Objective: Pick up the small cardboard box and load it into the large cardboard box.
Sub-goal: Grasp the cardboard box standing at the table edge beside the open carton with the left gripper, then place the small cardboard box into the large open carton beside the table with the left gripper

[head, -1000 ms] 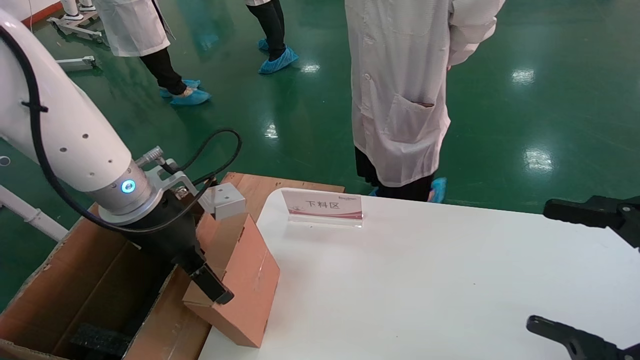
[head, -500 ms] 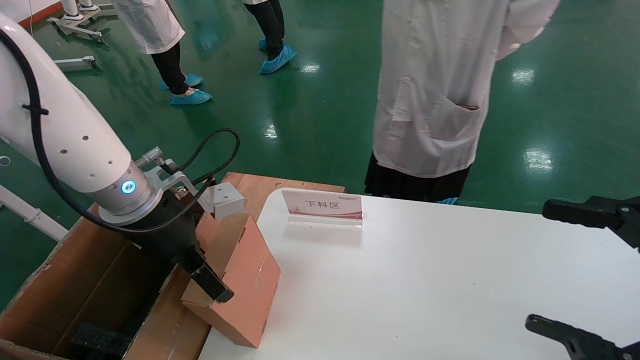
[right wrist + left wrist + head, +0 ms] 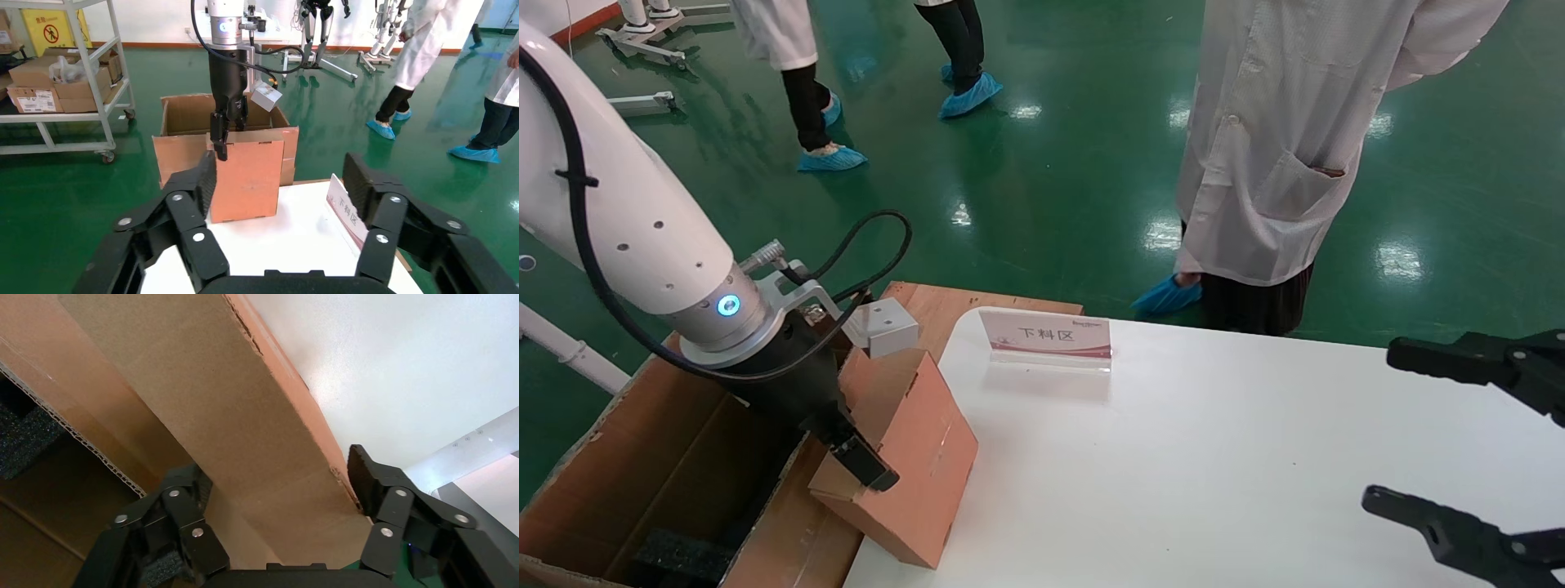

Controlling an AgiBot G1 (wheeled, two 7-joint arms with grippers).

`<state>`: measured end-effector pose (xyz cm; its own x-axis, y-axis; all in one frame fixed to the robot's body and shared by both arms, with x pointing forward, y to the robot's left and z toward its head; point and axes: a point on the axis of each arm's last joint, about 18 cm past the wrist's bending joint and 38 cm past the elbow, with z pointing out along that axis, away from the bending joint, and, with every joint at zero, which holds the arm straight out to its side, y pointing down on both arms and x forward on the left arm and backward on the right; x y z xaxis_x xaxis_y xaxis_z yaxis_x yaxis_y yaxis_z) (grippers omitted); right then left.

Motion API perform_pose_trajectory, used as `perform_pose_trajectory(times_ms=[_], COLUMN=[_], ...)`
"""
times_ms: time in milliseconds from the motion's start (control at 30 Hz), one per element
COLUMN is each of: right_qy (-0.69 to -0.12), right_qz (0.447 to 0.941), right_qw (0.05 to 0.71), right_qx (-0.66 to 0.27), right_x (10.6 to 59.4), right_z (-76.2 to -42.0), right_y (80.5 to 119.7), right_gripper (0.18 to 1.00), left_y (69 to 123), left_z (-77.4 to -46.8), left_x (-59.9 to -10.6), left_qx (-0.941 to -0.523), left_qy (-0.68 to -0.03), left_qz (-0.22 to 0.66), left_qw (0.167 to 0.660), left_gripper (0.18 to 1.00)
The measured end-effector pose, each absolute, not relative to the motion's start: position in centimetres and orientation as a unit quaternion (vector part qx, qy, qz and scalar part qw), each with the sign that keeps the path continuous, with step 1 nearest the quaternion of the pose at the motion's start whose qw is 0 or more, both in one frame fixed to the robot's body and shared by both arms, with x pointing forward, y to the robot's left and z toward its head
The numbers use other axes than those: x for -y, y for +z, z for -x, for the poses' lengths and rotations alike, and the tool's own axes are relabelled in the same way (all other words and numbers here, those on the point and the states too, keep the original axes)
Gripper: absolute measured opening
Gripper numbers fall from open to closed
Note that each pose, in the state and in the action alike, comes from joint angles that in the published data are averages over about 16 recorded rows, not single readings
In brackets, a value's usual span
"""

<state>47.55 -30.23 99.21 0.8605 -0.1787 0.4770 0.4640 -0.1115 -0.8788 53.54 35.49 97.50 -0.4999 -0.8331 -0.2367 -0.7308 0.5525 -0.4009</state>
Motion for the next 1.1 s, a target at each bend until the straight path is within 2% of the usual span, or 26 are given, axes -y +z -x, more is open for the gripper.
perform_pose_trajectory(times_ms=[300,600,833,1100], right_qy=[-0.244,-0.244,-0.244,-0.244], right_qz=[0.704,0.704,0.704,0.704], right_qw=[0.659,0.659,0.659,0.659], right_qx=[0.101,0.101,0.101,0.101], right_x=[30.2,30.2,30.2,30.2], right_z=[-47.6,-47.6,-47.6,-47.6], right_y=[99.2,99.2,99.2,99.2], right_gripper=[0.644,0.435,0.306,0.223], left_y=[97.5,97.6,98.6,102.2], left_z=[-53.5,-53.6,-53.4,-52.5], left_x=[-35.5,-35.5,-35.5,-35.3], left_qx=[-0.857,-0.857,-0.852,-0.837], left_qy=[-0.125,-0.125,-0.138,-0.183], left_qz=[0.456,0.456,0.459,0.464], left_qw=[0.205,0.205,0.209,0.226], left_gripper=[0.704,0.486,0.378,0.332])
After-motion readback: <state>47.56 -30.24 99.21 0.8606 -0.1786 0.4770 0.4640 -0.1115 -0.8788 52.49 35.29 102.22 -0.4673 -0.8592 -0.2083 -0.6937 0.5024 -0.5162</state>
